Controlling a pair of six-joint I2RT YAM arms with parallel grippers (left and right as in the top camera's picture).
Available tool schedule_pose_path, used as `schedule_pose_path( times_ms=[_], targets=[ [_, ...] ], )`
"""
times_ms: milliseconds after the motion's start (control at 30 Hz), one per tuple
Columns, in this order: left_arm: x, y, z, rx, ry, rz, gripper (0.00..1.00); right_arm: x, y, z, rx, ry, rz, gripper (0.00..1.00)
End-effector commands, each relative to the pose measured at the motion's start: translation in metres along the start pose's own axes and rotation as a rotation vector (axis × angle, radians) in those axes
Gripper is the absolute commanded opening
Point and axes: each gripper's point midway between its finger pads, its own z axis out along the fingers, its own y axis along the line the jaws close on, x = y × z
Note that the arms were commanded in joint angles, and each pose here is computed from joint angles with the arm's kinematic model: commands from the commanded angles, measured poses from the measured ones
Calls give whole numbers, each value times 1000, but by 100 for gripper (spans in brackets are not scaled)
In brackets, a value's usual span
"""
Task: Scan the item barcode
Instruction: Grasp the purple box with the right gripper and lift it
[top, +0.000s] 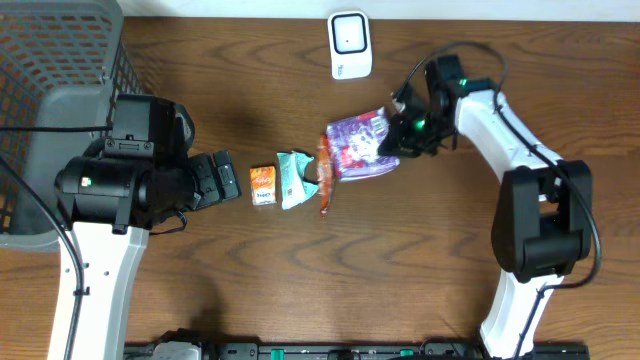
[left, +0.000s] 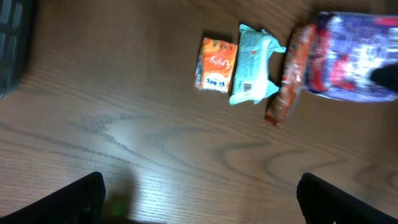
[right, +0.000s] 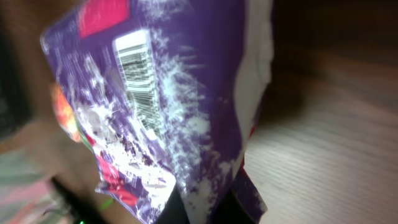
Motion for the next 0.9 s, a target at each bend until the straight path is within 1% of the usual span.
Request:
schedule_pose_path(
  times_ms=[0, 100, 200, 233, 300, 467, 600, 667, 700, 733, 767, 800, 833, 867],
  targets=[
    [0, 1, 0, 0, 3, 16, 98, -29, -7, -77, 332, -191, -67, 1],
    [0, 1, 0, 0, 3, 16, 98, -29, -40, -132, 711, -288, 35, 1],
    [0, 1, 0, 0, 3, 16, 98, -19, -68, -166, 1012, -359, 143, 1],
    [0, 1, 0, 0, 3, 16, 98, -15, -74, -170, 1072, -367, 166, 1],
    [0, 1, 0, 0, 3, 16, 98, -8, -86, -169, 1168, -350, 191, 1],
    [0, 1, 0, 0, 3, 16, 98, -3, -98, -134, 1220, -241, 152, 1],
    [0, 1, 0, 0, 3, 16, 98, -1, -92, -106, 1235, -184, 96, 2],
    [0, 1, 0, 0, 3, 16, 98, -1, -85, -91, 1238, -168, 55, 7],
    [0, 1, 0, 0, 3, 16, 98, -1, -80, -83, 1239, -161, 34, 10],
    [0, 1, 0, 0, 3, 16, 98, 0, -74, -74, 1232, -151, 11, 18],
    [0, 1, 0, 0, 3, 16, 98, 1, -69, -65, 1215, -139, -13, 30],
    [0, 1, 0, 0, 3, 16, 98, 3, -61, -51, 1181, -115, -45, 49],
    [0, 1, 0, 0, 3, 16, 98, 5, -53, -39, 1142, -97, -70, 55],
    [0, 1, 0, 0, 3, 16, 98, 8, -42, -26, 1085, -78, -100, 57]
  ],
)
